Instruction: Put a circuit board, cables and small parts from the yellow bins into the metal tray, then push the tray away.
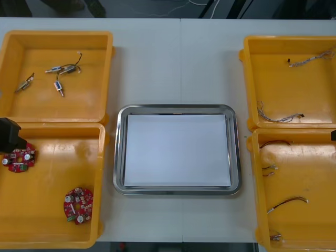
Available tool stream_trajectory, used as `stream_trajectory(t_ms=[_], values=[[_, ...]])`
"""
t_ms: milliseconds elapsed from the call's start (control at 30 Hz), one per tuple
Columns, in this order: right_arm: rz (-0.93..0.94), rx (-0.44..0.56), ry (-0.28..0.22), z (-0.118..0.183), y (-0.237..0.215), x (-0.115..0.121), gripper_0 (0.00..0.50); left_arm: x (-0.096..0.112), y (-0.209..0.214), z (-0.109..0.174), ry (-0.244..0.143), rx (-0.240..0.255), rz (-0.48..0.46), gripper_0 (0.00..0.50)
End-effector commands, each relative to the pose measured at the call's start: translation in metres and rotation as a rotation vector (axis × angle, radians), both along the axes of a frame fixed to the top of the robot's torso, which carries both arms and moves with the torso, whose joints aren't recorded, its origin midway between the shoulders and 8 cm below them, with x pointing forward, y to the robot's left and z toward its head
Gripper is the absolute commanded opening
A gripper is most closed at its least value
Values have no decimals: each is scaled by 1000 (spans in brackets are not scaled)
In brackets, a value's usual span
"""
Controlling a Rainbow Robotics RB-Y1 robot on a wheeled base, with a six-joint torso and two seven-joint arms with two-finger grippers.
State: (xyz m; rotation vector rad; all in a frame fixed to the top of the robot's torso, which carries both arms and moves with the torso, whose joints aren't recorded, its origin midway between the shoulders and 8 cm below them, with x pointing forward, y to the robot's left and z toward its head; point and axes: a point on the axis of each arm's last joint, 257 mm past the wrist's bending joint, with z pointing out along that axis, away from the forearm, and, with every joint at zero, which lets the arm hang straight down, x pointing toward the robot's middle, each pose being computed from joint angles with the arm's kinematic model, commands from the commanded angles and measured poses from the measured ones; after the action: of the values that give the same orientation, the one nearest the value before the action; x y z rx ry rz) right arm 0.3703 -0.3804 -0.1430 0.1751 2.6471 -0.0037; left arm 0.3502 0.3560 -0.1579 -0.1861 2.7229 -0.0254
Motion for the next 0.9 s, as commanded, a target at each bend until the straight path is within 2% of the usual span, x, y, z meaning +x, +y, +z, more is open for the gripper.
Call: stream_trajectory(t_ms=[33, 167, 367, 567, 700, 900], values=[[1, -33, -18, 10, -11, -1, 500, -8, 1, 9, -6, 80, -139, 500], [-1, -30, -21, 11, -10, -1, 500, -10, 2, 9, -6, 100, -191, 500], [-29, -14, 7, -6, -12, -9, 500, -23, 11, 0, 27, 143, -274, 500], [-72, 11, 76, -35, -17, -31, 500, -23, 5, -9, -7, 161, -367, 500], [-95, 19, 80, -46, -20, -35, 500, -24, 0, -14, -26, 171, -422, 500], [-140, 81, 89, -63, -12, -41, 500, -25, -13, -23, -87, 173, -520, 500]])
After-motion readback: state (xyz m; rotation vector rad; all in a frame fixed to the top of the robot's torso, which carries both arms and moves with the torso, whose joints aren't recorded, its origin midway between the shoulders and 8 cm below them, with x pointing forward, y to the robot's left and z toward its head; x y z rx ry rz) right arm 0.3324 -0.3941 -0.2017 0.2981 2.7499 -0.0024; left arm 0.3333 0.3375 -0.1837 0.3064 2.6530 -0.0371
